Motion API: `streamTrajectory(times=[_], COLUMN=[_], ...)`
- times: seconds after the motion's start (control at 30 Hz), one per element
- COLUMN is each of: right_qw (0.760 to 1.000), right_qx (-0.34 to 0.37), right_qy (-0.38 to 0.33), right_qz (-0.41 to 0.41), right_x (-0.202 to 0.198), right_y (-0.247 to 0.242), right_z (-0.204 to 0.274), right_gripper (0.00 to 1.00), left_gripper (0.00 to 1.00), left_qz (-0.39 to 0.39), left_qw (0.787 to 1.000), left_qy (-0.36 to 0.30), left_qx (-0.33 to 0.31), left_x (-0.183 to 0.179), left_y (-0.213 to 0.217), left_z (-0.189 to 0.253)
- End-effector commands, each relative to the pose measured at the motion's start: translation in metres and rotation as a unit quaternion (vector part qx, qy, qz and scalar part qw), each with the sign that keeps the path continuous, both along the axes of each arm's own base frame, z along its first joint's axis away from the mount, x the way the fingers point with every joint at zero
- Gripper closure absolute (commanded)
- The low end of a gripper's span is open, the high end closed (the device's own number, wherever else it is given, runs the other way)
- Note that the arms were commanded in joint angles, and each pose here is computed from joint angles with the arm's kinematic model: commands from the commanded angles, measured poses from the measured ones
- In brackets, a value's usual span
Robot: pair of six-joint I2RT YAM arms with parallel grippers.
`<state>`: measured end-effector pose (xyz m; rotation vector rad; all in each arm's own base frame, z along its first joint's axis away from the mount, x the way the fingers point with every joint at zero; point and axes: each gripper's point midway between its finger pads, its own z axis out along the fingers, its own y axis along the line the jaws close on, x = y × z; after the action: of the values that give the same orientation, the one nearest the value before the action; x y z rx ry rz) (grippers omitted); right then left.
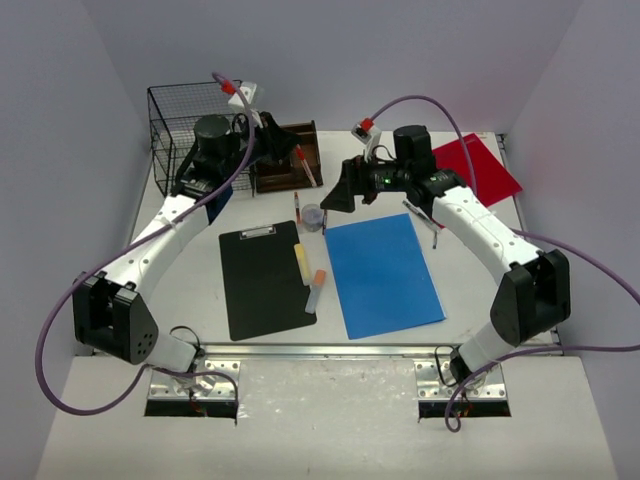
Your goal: Organize the desk
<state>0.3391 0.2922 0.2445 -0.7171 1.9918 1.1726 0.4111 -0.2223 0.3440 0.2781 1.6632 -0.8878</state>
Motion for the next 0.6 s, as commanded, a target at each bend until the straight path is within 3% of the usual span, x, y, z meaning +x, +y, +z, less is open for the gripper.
streamTrajectory(times=[0.0, 0.27, 0.57], right_qw=[0.997, 0.988, 0.984], right_qx=[-0.049, -0.094, -0.118], right_qy=[-0.02, -0.022, -0.012], right_qz=[-0.06, -0.123, -0.132], right_x=[0.018, 0.029, 0.025], right_y=[-0.051, -0.102, -0.118], right_z=[-0.013, -0.043, -0.065], right_gripper=[0.01, 0.01, 0.01], left_gripper=[1.0, 1.0, 1.0], left_qz=[0.174, 0.282, 0.315], left_qw=[0.967, 0.91, 0.904], left_qy=[-0.102, -0.2, -0.187], left_qx=[0.152, 0.231, 0.219], left_x=[0.055, 0.119, 0.186], left_y=[0.06, 0.092, 0.098], left_z=[0.014, 0.023, -0.009])
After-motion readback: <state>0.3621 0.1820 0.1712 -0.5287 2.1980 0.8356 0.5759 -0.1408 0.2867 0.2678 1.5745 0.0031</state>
